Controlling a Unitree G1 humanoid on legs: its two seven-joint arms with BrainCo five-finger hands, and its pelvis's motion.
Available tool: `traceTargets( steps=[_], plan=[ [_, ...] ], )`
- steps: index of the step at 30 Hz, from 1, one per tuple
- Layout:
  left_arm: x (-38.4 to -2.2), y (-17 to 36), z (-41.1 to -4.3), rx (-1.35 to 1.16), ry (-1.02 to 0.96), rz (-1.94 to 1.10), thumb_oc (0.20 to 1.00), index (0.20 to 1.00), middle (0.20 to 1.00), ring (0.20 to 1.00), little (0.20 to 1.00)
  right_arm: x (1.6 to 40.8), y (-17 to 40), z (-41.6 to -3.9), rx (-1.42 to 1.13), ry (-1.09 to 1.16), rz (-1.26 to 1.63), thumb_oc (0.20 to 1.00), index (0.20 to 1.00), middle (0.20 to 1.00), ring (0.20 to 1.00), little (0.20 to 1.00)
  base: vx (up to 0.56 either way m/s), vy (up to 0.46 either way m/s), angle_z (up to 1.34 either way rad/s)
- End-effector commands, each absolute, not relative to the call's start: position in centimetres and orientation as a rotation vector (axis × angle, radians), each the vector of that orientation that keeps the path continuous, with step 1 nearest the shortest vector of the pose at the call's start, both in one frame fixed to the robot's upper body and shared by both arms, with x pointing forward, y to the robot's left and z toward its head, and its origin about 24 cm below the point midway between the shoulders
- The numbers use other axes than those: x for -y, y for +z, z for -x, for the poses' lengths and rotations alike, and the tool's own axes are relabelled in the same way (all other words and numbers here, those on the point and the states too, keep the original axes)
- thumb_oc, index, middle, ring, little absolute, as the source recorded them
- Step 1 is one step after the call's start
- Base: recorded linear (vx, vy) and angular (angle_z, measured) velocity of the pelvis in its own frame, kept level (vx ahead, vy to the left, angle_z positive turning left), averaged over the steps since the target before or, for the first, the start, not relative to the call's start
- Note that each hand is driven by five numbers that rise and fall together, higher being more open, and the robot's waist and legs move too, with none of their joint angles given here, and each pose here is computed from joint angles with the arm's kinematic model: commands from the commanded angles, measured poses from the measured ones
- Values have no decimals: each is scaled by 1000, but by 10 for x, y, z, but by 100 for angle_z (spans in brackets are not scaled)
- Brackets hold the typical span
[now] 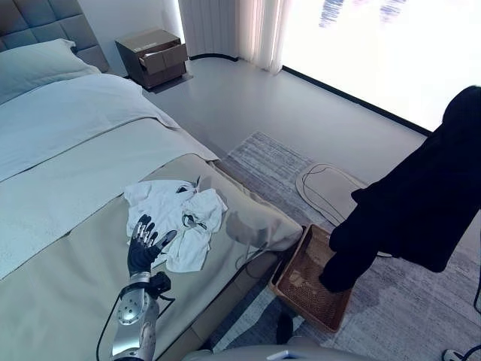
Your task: Pick up clothes into the bucket
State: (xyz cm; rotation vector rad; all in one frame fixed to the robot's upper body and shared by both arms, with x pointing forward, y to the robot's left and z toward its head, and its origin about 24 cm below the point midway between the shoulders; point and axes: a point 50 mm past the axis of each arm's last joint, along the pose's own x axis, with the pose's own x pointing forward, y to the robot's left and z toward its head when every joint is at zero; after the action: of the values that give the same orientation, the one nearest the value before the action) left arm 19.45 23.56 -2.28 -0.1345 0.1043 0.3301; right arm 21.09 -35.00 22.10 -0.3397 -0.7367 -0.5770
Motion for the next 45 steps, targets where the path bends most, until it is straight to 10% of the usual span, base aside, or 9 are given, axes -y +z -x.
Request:
traceTargets(
  steps=[1,45],
  plan=[
    [-247,0,-208,4,297,89,1000,1000,1000,1000,1000,353,270,-203,1005,-597,276,200,200,200,200,200,0,0,0],
    [-235,53,-216,279,193,88,1000,1000,1000,1000,1000,332,130,-274,384,-715,347,200,200,200,200,200,-41,1,2]
  ],
)
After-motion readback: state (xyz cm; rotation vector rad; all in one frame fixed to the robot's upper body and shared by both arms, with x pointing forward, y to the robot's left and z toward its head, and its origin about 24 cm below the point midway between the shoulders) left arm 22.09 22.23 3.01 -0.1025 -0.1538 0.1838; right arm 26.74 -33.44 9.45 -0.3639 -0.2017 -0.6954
